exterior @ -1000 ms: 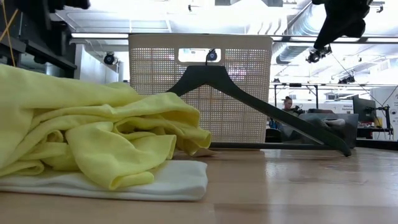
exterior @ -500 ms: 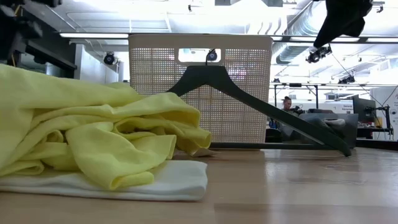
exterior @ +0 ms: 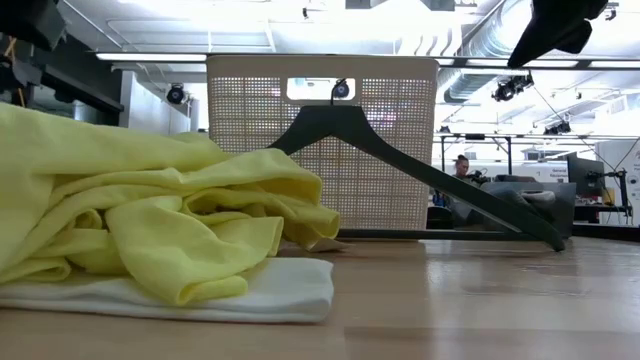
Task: Pick & Place Cloths
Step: Put the bottom black underwear into the wire basket
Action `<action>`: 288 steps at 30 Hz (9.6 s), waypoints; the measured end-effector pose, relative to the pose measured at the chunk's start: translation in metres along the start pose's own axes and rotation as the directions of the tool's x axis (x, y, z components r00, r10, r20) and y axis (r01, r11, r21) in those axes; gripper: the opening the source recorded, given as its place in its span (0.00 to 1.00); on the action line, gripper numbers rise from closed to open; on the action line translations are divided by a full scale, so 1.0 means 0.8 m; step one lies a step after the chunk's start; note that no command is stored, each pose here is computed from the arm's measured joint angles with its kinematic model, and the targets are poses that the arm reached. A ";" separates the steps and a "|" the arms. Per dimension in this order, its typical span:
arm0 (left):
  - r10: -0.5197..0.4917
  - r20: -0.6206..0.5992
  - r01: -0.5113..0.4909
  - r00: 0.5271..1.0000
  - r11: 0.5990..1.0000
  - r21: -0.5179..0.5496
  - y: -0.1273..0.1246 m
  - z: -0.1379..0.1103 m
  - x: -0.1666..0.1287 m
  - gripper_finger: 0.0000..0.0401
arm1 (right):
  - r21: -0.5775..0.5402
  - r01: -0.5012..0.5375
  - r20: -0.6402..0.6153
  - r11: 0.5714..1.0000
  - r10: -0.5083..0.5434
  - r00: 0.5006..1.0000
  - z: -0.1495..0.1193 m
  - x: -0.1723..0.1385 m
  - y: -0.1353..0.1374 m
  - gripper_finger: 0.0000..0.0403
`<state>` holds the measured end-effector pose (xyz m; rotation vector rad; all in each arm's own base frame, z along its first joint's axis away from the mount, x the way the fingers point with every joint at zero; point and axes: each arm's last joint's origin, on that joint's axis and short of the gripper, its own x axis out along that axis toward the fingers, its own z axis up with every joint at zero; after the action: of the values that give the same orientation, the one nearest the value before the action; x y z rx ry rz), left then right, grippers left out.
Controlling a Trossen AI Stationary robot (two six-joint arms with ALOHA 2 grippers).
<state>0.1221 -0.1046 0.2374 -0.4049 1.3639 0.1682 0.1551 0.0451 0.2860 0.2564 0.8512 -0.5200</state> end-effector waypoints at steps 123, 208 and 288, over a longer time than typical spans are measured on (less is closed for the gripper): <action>0.086 0.049 -0.080 0.995 0.990 -0.115 -0.001 0.001 0.057 0.06 | -0.001 -0.045 0.072 0.999 0.045 0.996 0.001 -0.005 0.011 0.01; 0.135 0.394 -0.280 0.909 0.898 0.340 -0.074 -0.002 -0.148 0.01 | -0.001 -0.046 0.072 0.999 0.046 0.996 0.001 -0.005 0.011 0.01; 0.534 0.080 -0.327 0.842 0.622 -0.712 0.315 0.197 -0.126 0.01 | -0.027 -0.024 0.090 0.999 0.026 0.996 0.002 -0.005 0.011 0.01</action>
<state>0.1576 0.1976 0.3127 -0.6188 1.0457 1.1330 0.1585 0.0530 0.2899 0.2180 0.7650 -0.4934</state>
